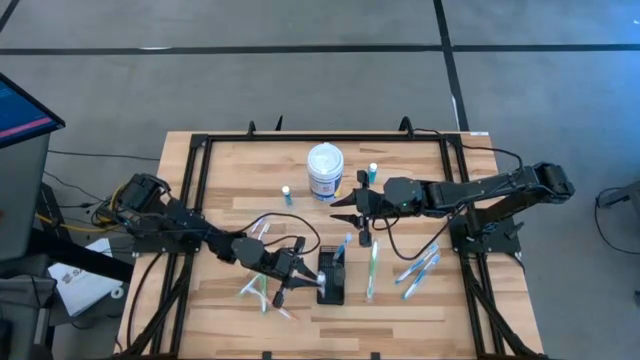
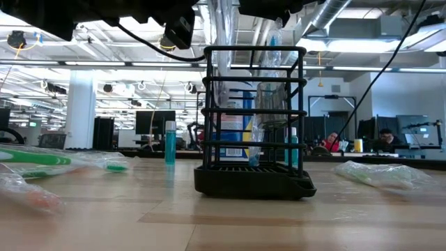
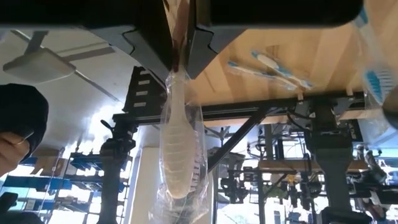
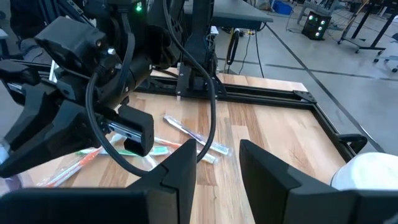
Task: Pick & Place toothbrushing station
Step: Put the right violet toothbrush into the black mesh organizer
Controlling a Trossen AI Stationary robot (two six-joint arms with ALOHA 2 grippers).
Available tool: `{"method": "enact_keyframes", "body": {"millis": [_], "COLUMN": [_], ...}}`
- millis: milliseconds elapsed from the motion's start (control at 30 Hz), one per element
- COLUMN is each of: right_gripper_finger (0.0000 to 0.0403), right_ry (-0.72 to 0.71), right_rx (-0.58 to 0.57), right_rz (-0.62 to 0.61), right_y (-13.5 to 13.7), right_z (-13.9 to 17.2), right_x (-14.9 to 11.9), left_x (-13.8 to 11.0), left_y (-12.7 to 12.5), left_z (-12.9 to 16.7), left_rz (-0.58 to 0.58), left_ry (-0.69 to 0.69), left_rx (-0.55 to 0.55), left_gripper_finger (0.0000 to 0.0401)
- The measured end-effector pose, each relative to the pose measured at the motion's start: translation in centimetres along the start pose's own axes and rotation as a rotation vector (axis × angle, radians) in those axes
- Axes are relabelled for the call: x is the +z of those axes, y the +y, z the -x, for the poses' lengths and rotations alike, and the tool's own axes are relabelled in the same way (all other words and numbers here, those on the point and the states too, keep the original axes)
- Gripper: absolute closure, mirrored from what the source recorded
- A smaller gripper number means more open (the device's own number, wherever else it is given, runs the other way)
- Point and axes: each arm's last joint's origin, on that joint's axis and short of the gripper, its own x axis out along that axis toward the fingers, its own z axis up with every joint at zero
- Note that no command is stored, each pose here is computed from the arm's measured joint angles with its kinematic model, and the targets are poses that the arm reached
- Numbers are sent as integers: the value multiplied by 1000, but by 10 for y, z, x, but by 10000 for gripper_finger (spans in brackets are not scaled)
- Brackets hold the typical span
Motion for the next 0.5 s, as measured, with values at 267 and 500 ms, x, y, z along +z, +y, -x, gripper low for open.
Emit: {"method": "enact_keyframes", "body": {"millis": [267,500], "right_gripper_finger": [290,290], "right_ry": [0,0], "right_rx": [0,0], "right_rz": [0,0], "right_y": [0,0], "right_z": [0,0], "right_x": [0,0], "left_x": [-4,-10], "left_y": [0,0], "left_z": [-1,-3], "left_rz": [-4,-33], "left_ry": [14,13], "left_rx": [1,-6], "left_gripper_finger": [362,365]}}
